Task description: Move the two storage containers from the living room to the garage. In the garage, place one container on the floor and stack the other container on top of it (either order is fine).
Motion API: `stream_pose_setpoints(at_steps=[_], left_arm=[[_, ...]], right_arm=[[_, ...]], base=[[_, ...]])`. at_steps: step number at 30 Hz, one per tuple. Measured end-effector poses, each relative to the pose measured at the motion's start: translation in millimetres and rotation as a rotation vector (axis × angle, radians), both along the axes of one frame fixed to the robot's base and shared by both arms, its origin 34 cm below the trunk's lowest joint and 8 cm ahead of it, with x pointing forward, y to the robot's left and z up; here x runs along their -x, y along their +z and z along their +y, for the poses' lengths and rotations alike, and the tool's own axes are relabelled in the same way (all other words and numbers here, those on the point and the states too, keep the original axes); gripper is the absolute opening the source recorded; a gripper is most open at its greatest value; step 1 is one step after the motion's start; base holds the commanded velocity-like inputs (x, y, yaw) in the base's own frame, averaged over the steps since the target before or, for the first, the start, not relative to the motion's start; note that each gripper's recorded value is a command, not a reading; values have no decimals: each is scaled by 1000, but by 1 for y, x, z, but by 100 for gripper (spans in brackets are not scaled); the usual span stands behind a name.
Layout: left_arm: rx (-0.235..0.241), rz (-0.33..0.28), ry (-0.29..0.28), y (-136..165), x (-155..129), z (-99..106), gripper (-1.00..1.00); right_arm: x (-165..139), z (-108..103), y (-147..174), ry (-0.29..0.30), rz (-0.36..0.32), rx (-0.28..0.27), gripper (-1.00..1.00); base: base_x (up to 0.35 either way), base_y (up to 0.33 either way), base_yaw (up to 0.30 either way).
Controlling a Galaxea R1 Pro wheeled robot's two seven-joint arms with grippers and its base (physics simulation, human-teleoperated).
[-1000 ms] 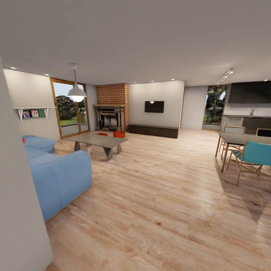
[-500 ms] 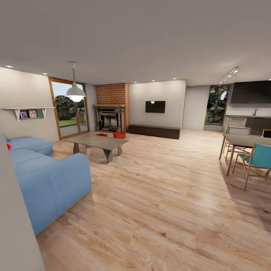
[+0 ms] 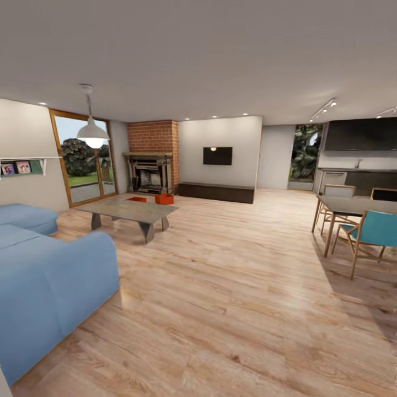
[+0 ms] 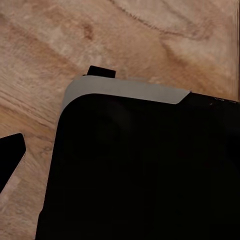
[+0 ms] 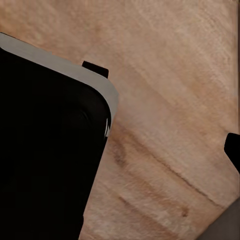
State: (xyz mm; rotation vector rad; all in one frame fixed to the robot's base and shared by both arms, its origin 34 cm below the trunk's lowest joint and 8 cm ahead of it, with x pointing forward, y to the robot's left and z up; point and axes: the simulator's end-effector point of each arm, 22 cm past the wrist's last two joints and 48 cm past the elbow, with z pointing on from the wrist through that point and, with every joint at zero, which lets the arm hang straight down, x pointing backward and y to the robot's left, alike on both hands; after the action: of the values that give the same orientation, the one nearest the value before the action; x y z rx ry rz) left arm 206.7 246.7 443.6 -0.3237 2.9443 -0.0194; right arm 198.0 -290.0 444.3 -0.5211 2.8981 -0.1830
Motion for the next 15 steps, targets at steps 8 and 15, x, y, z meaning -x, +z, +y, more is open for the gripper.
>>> stream_pose_setpoints(at_steps=[8, 15], left_arm=[[1, 7, 1, 0, 2, 0, 100], [2, 10, 2, 0, 3, 0, 100]], right_arm=[[1, 0, 0, 0, 4, 0, 100], [2, 0, 0, 0, 5, 1, 100]], base=[[326, 0, -187], [326, 0, -17]])
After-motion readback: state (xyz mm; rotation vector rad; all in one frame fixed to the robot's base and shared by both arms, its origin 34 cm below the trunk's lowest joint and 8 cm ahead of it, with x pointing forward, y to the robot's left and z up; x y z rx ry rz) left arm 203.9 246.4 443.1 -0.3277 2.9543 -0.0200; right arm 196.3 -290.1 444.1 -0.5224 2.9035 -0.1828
